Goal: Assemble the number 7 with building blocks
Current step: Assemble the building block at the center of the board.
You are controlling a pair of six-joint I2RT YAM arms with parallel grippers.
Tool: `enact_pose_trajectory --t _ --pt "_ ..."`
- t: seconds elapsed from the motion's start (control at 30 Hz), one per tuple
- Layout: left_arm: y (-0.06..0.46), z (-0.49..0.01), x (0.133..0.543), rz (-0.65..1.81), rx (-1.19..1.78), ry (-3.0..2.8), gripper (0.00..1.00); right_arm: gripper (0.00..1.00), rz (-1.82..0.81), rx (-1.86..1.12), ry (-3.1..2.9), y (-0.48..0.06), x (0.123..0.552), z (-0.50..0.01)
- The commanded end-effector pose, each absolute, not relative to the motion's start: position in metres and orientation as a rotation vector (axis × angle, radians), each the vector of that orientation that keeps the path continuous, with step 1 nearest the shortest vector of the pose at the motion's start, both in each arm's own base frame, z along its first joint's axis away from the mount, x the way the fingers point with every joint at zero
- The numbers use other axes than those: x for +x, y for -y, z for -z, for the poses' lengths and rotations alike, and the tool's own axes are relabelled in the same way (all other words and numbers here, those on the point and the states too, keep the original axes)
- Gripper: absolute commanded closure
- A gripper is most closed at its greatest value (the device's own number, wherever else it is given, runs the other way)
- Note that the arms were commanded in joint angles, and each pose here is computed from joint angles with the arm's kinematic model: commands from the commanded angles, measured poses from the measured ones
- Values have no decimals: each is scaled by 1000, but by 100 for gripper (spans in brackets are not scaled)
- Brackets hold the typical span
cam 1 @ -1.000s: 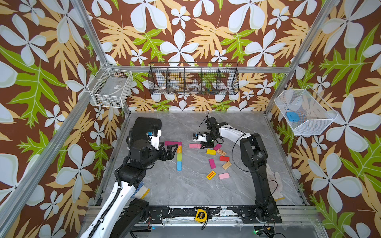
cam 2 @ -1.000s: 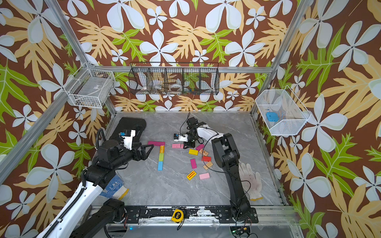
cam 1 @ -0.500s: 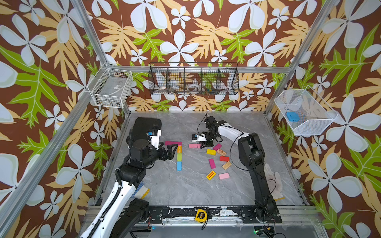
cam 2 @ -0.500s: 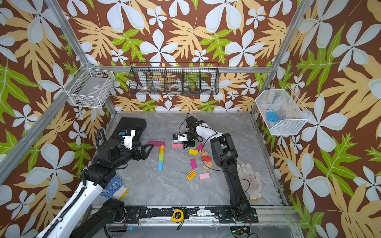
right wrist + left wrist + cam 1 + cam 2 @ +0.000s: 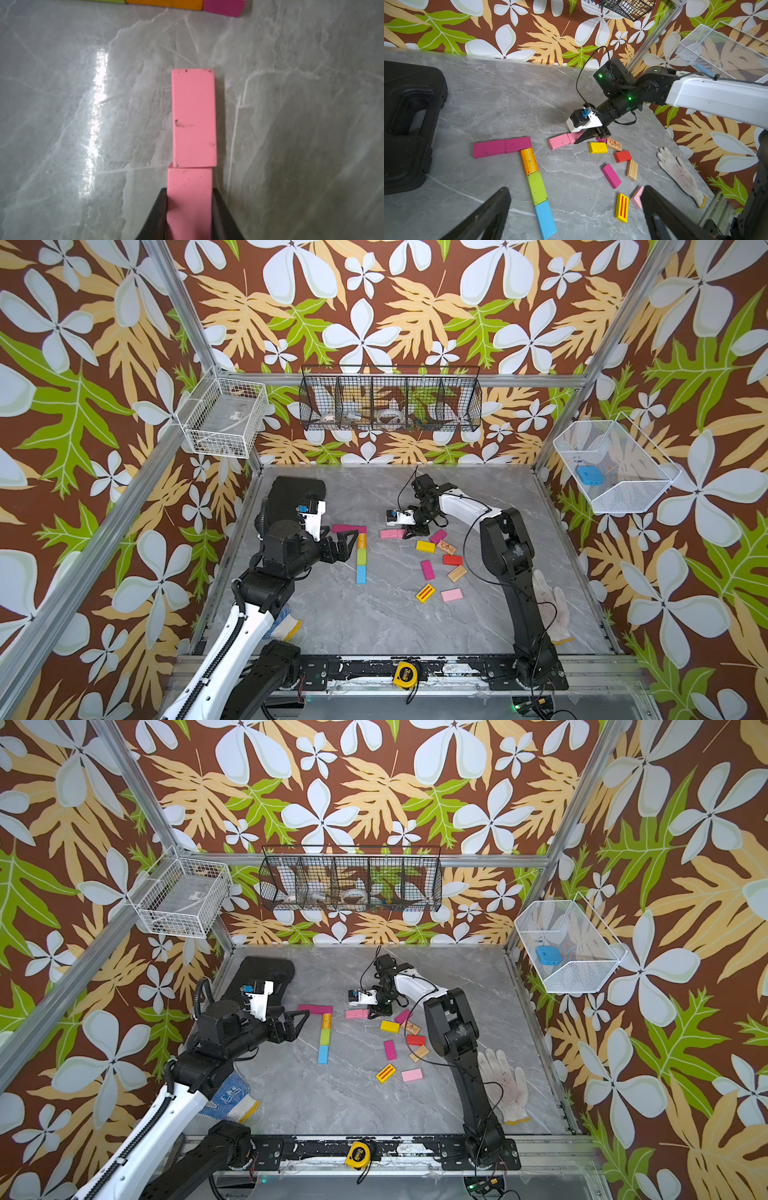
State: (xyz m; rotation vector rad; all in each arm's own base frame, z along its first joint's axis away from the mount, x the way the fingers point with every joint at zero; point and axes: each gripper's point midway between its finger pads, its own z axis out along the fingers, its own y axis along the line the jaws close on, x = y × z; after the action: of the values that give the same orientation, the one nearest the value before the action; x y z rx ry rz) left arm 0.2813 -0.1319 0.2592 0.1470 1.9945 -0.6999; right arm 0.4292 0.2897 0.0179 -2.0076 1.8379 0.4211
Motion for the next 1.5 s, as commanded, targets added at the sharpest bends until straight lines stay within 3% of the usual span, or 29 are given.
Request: enact_pose_trajectory --t 0.0,0.97,1.47 --pt "131 -266 282 692 154 -1974 0 81 -333 -2018 -1984 -272 424 2" --pt "131 -268 279 697 161 -1963 0 78 -349 -1974 -2024 -279 414 -1" --pt "131 -268 280 700 158 -1964 0 55 -326 -1980 -1972 -280 415 -10"
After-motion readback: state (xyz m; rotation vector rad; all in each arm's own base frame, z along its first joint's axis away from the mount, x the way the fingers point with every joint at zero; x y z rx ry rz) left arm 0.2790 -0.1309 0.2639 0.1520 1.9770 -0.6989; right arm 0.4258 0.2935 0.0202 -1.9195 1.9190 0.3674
